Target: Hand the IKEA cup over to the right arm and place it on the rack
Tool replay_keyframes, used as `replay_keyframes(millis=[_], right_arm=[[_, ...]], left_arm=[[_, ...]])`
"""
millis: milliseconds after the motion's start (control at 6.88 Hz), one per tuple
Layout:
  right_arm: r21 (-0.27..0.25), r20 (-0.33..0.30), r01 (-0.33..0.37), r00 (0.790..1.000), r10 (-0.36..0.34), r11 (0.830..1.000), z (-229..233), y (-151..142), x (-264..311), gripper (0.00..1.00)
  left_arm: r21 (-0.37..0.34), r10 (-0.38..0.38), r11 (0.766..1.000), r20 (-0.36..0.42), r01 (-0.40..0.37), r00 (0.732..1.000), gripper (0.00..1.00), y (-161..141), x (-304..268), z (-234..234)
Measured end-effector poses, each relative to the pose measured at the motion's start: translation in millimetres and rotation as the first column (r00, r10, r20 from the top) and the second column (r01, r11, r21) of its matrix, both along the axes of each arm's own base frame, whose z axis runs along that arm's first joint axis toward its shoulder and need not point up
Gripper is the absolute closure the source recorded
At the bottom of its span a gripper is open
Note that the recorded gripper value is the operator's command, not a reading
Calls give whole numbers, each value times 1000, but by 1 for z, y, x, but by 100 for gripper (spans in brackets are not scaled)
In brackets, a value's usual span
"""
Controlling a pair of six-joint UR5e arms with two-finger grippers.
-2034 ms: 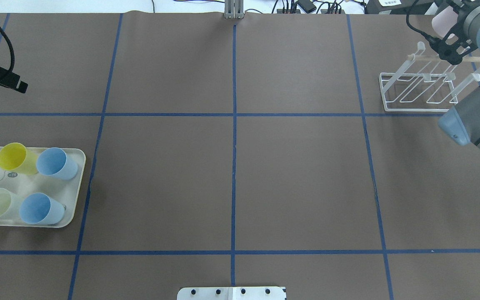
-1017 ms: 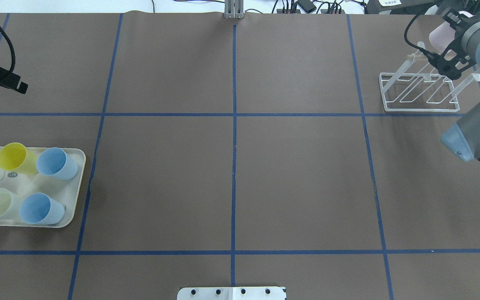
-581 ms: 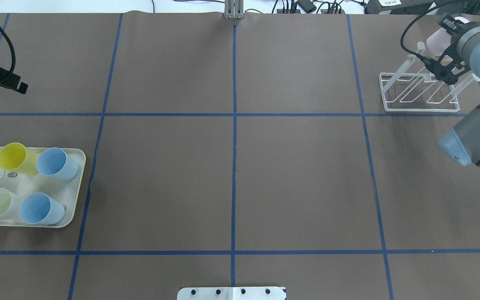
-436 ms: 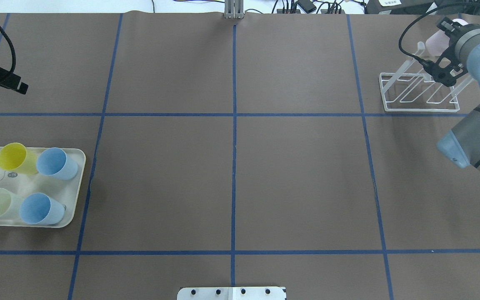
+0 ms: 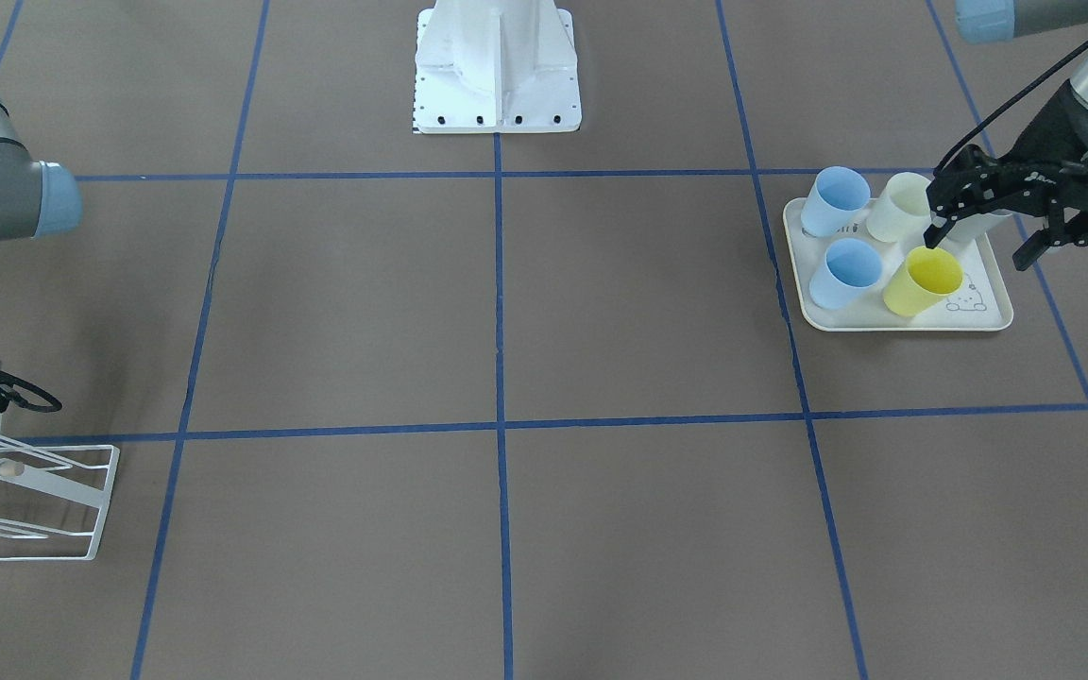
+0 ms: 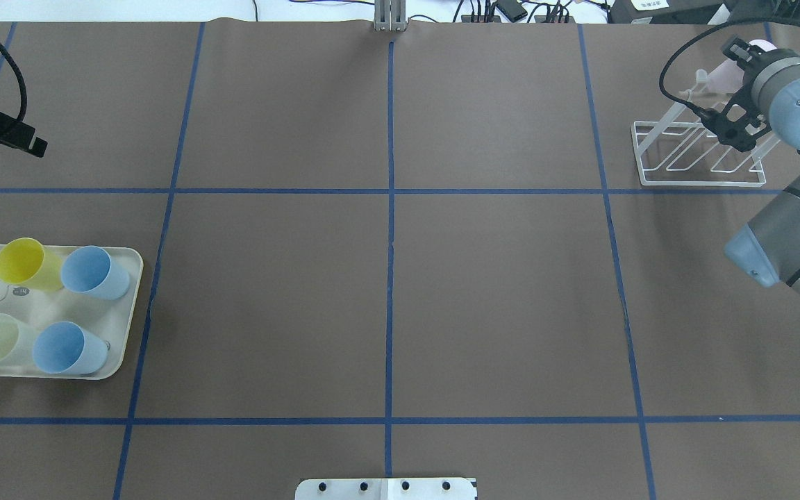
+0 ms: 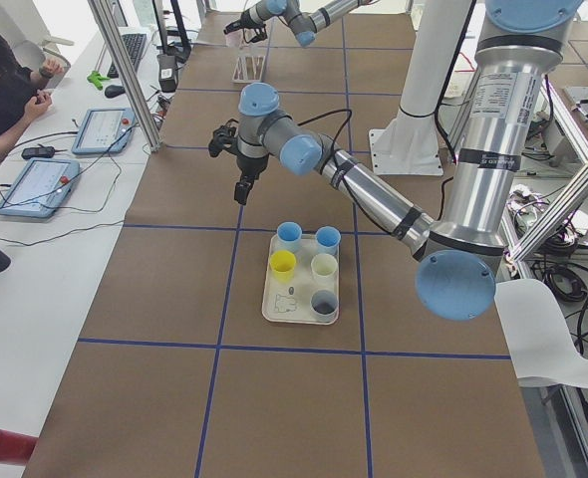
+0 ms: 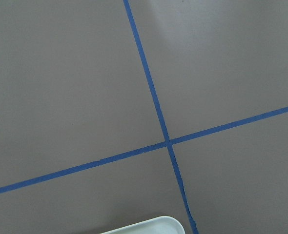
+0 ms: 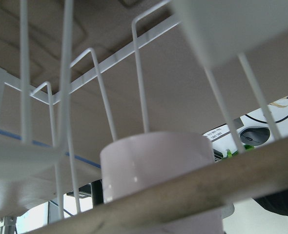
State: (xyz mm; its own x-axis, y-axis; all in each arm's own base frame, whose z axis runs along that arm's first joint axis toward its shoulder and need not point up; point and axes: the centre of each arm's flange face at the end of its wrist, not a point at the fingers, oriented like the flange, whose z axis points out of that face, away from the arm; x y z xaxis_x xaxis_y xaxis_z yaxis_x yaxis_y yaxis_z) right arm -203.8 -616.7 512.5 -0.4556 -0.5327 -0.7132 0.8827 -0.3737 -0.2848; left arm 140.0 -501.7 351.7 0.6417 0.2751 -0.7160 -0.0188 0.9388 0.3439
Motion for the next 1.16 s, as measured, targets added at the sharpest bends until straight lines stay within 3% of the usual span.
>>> replay_keyframes(millis=[1162], right_arm=[[-2,-14,6,1000,-7,1000,4,1,-5,21]], left_arm=[[2,-1,1000,-1,1,1000,0,0,-1,0]])
